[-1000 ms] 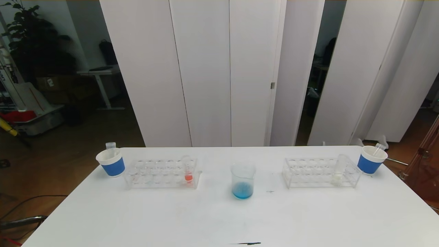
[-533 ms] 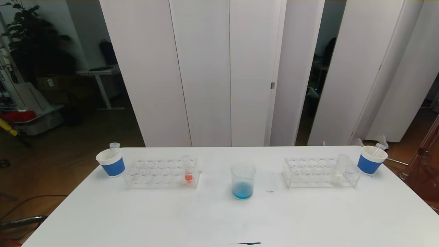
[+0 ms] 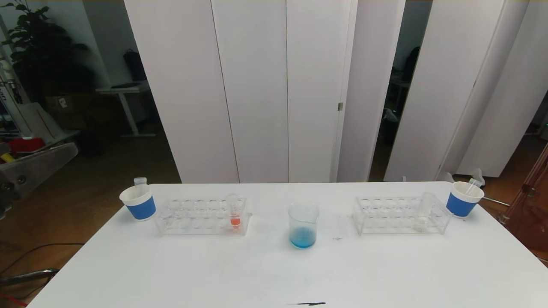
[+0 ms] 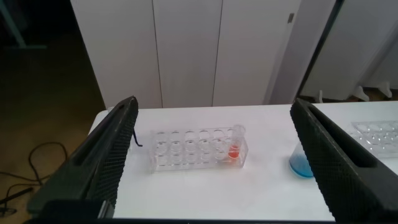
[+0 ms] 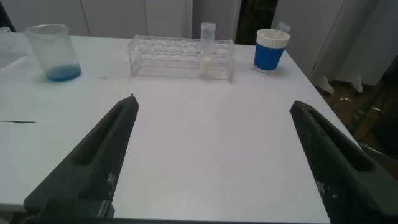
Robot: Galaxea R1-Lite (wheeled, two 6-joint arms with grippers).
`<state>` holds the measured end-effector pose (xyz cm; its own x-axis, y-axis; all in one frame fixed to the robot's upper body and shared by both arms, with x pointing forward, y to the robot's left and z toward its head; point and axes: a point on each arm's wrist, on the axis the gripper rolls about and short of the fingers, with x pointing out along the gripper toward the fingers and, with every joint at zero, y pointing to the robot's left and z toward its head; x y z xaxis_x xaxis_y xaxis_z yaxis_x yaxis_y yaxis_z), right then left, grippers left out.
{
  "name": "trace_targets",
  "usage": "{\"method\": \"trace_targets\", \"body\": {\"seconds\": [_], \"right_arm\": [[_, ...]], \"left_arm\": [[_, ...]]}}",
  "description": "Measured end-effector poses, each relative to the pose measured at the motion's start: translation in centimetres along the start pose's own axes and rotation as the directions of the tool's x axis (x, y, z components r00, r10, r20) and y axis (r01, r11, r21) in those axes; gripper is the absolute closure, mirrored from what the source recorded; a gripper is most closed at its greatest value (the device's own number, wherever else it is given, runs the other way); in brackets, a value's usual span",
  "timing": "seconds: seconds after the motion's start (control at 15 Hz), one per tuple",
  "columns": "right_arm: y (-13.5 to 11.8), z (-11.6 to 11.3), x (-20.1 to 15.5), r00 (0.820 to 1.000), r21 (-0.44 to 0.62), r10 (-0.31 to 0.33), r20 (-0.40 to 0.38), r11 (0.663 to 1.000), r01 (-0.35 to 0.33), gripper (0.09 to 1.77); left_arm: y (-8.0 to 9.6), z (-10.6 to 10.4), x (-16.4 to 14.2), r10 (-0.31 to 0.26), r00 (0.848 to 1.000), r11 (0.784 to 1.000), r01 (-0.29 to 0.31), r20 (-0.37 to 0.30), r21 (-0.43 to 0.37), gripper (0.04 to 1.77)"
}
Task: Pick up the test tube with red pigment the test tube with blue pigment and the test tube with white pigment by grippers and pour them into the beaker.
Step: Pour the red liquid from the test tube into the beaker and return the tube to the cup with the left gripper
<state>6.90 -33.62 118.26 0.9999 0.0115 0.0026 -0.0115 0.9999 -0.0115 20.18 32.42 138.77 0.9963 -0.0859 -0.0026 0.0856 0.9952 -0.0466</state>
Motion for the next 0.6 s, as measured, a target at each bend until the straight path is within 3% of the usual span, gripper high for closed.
{"method": "trace_targets", "body": {"seconds": [0.27,0.6], "right_arm": [[0.0,0.0,0.0,1.000,0.000,0.000,0.000,1.000,0.000,0.11],[0.0,0.0,0.0,1.000,0.000,0.000,0.000,1.000,0.000,0.11]], "left_arm": [[-1.3,-1.1,5.4,-0.047,0.998,0.999,0.047,-0.040,-0.002,0.06],[-3.9,-5.3,9.0,-0.082,0.986,0.996,0.077,-0.143,-0.038,0.06]]}}
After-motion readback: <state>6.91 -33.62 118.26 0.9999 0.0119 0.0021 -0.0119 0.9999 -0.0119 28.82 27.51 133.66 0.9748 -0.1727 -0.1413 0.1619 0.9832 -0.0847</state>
